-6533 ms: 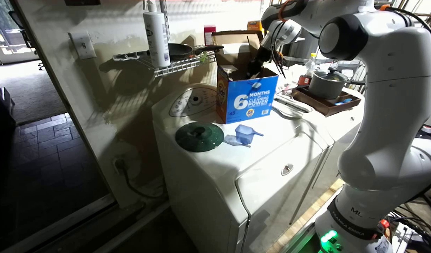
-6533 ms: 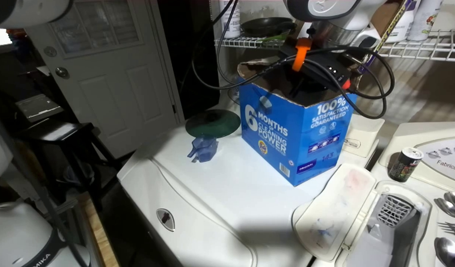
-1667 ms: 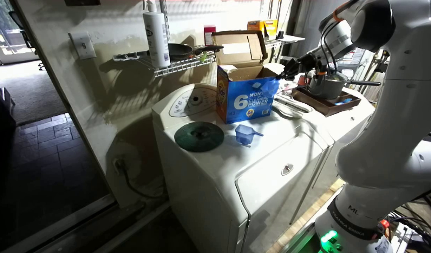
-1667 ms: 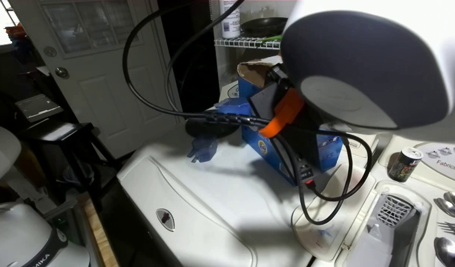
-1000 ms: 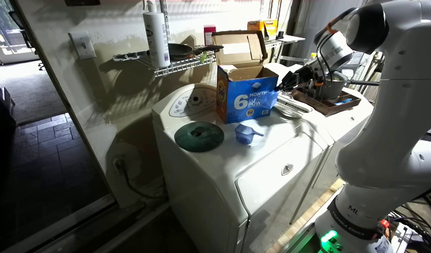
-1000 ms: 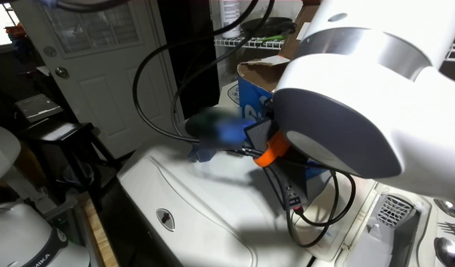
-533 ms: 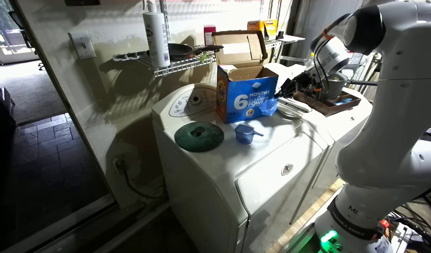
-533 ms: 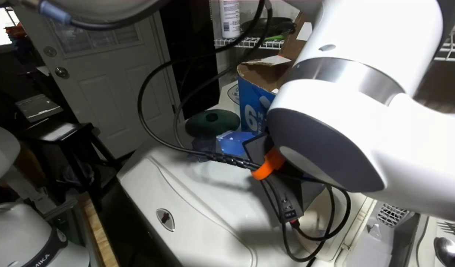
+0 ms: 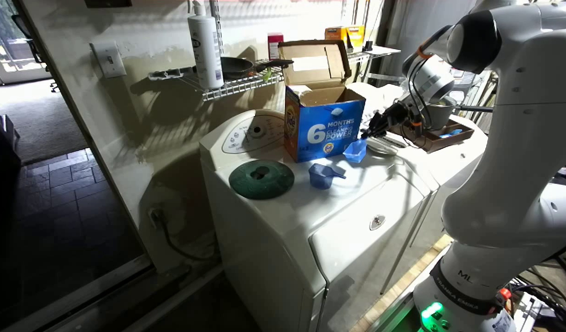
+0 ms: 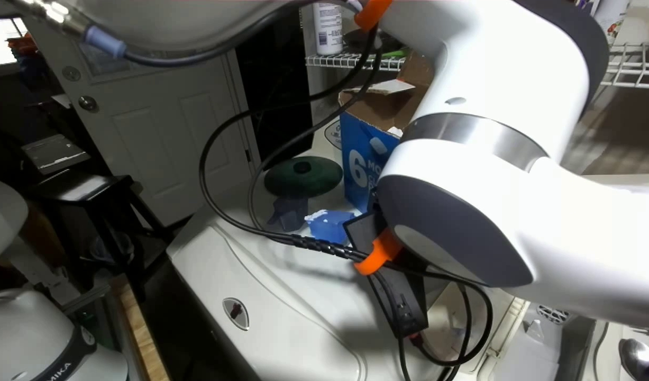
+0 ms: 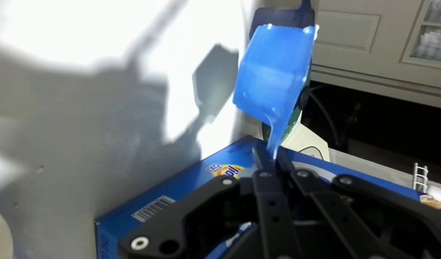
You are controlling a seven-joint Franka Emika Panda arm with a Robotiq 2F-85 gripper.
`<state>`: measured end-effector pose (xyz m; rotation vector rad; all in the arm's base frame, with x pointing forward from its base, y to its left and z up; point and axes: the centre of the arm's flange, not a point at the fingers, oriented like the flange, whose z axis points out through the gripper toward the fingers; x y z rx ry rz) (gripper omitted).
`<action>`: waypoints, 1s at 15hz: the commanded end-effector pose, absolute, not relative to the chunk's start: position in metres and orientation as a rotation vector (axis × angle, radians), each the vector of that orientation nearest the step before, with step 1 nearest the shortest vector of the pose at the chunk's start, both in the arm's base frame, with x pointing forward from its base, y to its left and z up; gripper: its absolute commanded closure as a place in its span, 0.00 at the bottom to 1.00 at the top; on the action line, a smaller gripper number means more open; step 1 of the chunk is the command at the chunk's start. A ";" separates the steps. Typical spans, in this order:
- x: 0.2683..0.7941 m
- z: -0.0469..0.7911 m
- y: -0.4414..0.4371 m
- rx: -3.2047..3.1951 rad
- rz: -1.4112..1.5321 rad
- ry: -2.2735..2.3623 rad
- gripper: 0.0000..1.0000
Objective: Pick up the object and place it in the box
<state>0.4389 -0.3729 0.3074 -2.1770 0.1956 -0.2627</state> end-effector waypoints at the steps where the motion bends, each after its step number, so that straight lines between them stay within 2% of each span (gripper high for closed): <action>1: 0.439 0.299 -0.369 -2.224 -0.224 0.221 0.98; 15: 0.449 0.266 -0.363 -2.297 -0.182 0.180 0.98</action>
